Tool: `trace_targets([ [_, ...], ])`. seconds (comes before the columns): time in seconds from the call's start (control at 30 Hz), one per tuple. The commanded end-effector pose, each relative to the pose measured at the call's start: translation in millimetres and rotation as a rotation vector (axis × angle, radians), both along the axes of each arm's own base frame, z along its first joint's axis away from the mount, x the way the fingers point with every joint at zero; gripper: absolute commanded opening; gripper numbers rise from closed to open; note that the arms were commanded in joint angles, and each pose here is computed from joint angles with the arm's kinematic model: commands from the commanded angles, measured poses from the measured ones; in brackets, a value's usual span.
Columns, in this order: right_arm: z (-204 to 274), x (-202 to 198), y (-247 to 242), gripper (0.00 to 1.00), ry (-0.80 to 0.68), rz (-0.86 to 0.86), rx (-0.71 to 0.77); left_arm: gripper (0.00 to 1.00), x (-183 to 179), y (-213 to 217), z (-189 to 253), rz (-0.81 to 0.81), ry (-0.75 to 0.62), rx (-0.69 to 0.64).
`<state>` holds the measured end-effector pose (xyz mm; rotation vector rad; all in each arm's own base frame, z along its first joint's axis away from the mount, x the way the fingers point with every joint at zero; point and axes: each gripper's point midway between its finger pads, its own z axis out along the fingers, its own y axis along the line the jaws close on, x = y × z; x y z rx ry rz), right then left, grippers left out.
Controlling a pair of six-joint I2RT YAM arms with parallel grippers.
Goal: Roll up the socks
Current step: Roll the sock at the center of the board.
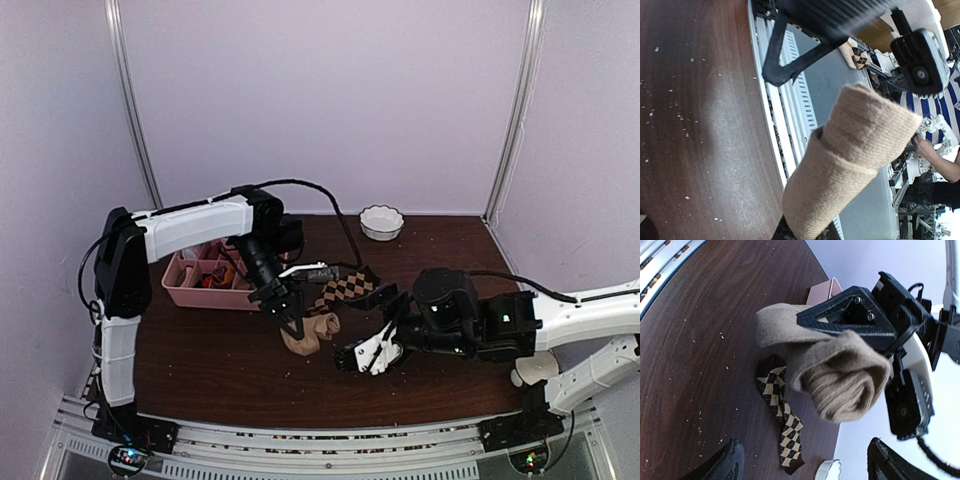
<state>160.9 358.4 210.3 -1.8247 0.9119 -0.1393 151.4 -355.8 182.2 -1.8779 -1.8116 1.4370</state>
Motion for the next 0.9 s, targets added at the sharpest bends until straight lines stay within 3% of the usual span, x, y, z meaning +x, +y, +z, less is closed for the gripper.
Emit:
trace_targets([
  [0.0,1.2,-3.0,2.1,0.84,-0.165,0.042,-0.132,0.00,-11.3,-2.0,-13.2,-0.023,0.060,0.048],
  [0.23,2.3,-18.9,11.4,0.76,-0.250,0.070,-0.085,0.00,-11.1,-3.6,-29.0,-0.018,0.099,0.094],
  [0.43,-13.4,-28.4,26.5,0.67,-0.274,0.111,-0.153,0.00,-11.5,-9.5,-29.7,-0.026,0.097,0.089],
  [0.87,-18.7,-12.3,52.7,0.57,-0.403,0.072,-0.209,0.00,-16.7,-7.7,-39.2,-0.040,0.116,0.109],
])
